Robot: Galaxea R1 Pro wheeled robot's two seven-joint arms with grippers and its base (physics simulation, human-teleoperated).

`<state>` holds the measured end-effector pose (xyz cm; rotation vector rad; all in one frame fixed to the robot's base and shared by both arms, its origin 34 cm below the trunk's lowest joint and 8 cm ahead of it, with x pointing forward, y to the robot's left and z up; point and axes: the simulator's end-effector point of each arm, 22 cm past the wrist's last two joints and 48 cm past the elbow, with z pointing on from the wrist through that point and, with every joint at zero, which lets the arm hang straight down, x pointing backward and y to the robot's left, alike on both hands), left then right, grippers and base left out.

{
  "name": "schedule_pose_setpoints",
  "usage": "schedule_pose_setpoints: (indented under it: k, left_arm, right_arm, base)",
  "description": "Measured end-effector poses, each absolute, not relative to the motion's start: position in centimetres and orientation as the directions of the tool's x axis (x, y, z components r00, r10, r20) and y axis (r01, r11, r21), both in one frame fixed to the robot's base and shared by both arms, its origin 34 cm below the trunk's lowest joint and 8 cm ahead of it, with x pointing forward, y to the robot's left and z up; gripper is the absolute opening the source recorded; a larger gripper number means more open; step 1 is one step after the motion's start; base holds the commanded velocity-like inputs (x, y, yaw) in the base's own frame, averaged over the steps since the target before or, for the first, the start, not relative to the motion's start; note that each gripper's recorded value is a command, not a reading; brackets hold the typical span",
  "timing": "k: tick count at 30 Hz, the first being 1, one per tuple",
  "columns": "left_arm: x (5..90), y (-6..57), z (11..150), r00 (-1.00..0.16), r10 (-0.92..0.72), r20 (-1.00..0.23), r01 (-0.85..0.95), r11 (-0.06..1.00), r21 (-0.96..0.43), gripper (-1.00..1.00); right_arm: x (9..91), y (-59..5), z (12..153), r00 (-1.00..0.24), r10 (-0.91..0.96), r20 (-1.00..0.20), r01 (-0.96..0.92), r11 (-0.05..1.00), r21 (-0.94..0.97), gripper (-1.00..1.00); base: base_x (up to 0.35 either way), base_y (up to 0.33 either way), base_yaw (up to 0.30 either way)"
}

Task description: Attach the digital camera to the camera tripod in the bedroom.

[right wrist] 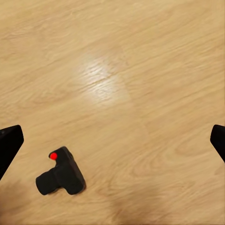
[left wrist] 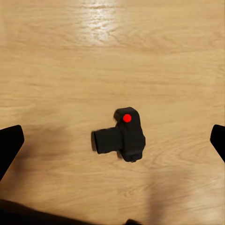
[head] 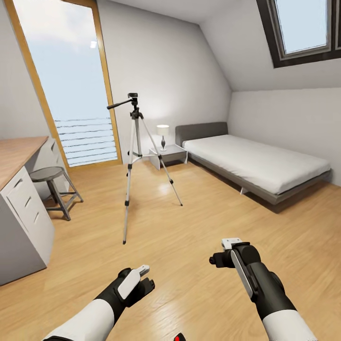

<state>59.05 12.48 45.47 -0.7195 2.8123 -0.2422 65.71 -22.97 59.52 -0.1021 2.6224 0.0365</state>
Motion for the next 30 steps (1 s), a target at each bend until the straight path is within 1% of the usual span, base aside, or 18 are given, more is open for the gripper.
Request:
schedule_pose_setpoints:
  k: [13,26,30]
  left_arm:
    - [58.5,12.1,42.8,-0.857,-0.485,-0.172,-0.445,0.866,-0.226,1.00]
    - [58.2,12.1,40.1,-0.854,-0.489,-0.177,-0.446,0.864,-0.234,1.00]
    - [57.9,12.1,39.7,-0.853,-0.492,-0.176,-0.448,0.862,-0.237,1.00]
  right_arm:
    - [63.7,-22.7,53.9,-0.906,-0.061,-0.420,-0.076,0.997,0.018,1.00]
    - [63.0,-22.5,51.0,-0.907,-0.063,-0.417,-0.079,0.997,0.020,1.00]
    - [62.9,-22.5,50.7,-0.906,-0.070,-0.416,-0.084,0.996,0.014,1.00]
  base:
    - [0.000,0.000,0.000]
    - [0.000,0.000,-0.001]
    - [0.000,0.000,-0.143]
